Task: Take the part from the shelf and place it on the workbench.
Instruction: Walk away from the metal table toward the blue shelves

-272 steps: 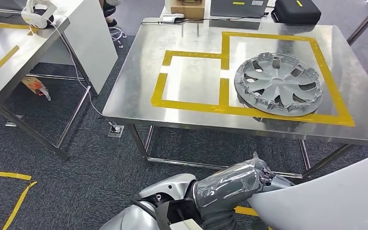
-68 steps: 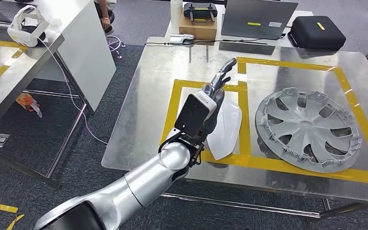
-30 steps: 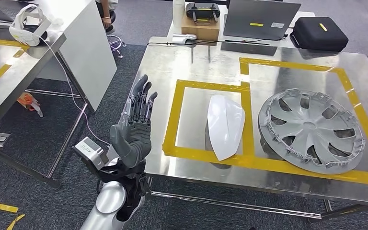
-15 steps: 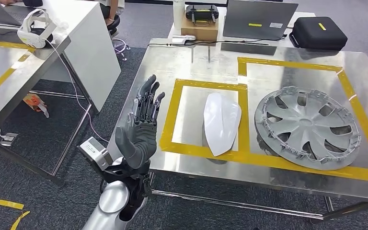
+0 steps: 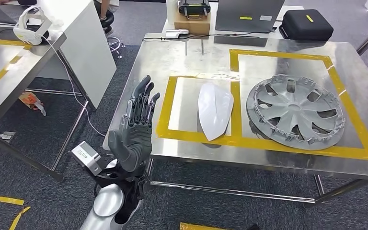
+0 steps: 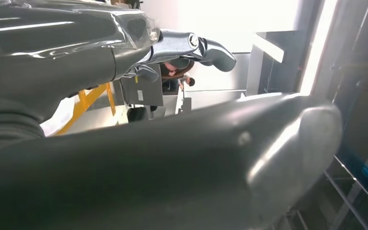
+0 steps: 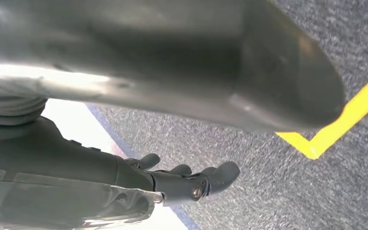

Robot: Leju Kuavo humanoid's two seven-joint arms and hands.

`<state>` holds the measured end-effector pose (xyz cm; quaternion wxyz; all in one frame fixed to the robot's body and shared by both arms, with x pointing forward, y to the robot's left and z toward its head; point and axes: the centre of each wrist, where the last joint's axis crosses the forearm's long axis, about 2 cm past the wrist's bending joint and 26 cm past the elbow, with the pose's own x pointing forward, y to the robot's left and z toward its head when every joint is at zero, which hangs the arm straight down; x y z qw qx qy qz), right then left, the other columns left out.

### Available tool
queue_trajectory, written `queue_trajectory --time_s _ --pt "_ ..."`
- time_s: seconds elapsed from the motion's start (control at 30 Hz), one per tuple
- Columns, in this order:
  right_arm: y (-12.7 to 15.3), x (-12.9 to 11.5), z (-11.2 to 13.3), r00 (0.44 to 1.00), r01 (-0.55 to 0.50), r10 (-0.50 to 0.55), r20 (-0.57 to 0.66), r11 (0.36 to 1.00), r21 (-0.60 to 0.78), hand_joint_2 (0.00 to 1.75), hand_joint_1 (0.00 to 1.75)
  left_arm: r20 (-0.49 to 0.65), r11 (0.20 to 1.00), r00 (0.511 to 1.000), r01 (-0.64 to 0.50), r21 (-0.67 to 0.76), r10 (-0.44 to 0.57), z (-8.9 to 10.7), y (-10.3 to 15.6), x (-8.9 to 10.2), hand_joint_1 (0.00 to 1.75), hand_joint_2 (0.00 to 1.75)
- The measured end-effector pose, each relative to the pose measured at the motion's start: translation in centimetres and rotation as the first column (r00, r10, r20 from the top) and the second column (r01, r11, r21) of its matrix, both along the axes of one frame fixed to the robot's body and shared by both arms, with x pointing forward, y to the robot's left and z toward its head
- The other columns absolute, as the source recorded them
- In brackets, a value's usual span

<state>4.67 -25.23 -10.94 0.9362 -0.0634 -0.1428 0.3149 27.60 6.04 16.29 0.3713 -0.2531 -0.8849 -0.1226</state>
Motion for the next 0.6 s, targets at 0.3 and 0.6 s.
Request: queue_trajectory --time_s 0.3,0.6 --pt "-0.41 -0.05 -0.04 1.000 0.003 -0.003 -0.017 1.000 -0.019 0.00 0.00 0.006 1.000 1.000 0.005 0.006 -0.005 0.07 -0.25 -0.12 0.00 0.00" --pt "-0.60 0.27 -0.01 1.000 -0.002 0.001 -0.015 1.000 -0.027 0.00 0.00 0.009 1.000 1.000 0.003 0.007 -0.003 0.10 -0.22 -0.10 0.00 0.00"
